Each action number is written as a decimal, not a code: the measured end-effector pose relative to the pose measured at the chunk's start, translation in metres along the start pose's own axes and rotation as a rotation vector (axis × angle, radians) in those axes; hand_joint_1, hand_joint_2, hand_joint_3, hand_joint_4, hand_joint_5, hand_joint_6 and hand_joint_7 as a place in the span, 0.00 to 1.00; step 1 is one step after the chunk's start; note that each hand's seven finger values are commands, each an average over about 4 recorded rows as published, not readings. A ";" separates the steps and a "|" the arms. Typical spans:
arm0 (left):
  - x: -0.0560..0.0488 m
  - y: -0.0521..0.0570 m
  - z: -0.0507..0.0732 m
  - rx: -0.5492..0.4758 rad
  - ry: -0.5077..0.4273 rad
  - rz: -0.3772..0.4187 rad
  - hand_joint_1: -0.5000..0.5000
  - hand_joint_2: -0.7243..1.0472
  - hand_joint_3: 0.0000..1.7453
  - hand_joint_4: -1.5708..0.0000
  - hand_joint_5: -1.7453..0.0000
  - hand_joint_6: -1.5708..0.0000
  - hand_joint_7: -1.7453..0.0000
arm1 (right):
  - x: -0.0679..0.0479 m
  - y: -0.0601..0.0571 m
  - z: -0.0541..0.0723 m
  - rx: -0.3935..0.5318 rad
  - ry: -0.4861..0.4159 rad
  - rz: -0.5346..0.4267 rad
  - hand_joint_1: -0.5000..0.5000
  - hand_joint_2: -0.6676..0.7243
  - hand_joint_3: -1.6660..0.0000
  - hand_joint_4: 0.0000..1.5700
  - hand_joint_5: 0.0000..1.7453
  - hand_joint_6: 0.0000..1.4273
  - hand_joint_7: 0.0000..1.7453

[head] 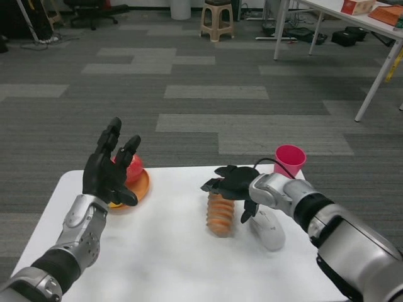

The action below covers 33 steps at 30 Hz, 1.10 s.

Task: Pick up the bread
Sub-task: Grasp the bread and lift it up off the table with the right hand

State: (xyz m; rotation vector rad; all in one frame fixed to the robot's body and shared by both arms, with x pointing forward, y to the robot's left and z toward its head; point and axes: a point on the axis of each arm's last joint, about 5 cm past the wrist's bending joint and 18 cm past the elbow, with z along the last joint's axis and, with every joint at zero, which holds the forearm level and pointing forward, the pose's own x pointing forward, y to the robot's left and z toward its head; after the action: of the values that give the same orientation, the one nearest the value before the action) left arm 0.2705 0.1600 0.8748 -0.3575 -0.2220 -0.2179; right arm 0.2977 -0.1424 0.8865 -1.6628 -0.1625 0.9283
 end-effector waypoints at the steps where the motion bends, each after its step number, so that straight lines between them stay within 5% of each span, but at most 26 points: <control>1: 0.000 0.000 0.000 -0.001 0.000 -0.001 1.00 0.15 0.05 1.00 0.76 1.00 1.00 | 0.001 0.001 0.001 -0.027 -0.003 0.020 0.04 0.14 0.71 0.00 0.00 0.00 0.08; 9: -0.003 -0.002 -0.002 -0.007 0.005 -0.008 1.00 0.15 0.05 1.00 0.76 1.00 1.00 | 0.006 0.002 0.004 -0.140 -0.010 0.089 0.04 0.14 0.71 0.00 0.00 0.00 0.08; 21: -0.003 -0.003 -0.003 -0.005 0.013 -0.017 1.00 0.15 0.05 1.00 0.76 1.00 1.00 | 0.012 0.004 0.012 -0.145 -0.028 0.071 0.04 0.14 0.71 0.00 0.00 0.00 0.08; 27: -0.003 -0.004 -0.004 -0.004 0.014 -0.019 1.00 0.15 0.05 1.00 0.76 1.00 1.00 | 0.015 0.005 0.016 -0.136 -0.027 0.061 0.04 0.11 0.62 0.00 0.00 0.00 0.08; 33: -0.003 -0.004 -0.004 -0.004 0.015 -0.020 1.00 0.15 0.03 1.00 0.76 1.00 1.00 | 0.016 0.007 0.018 -0.123 -0.020 0.057 0.03 0.09 0.42 0.00 0.00 0.00 0.08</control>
State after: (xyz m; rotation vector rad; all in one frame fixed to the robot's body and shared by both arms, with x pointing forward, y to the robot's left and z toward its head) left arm 0.2670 0.1558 0.8718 -0.3579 -0.2107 -0.2406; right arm 0.2946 -0.1215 0.8720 -1.7796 -0.1901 0.9946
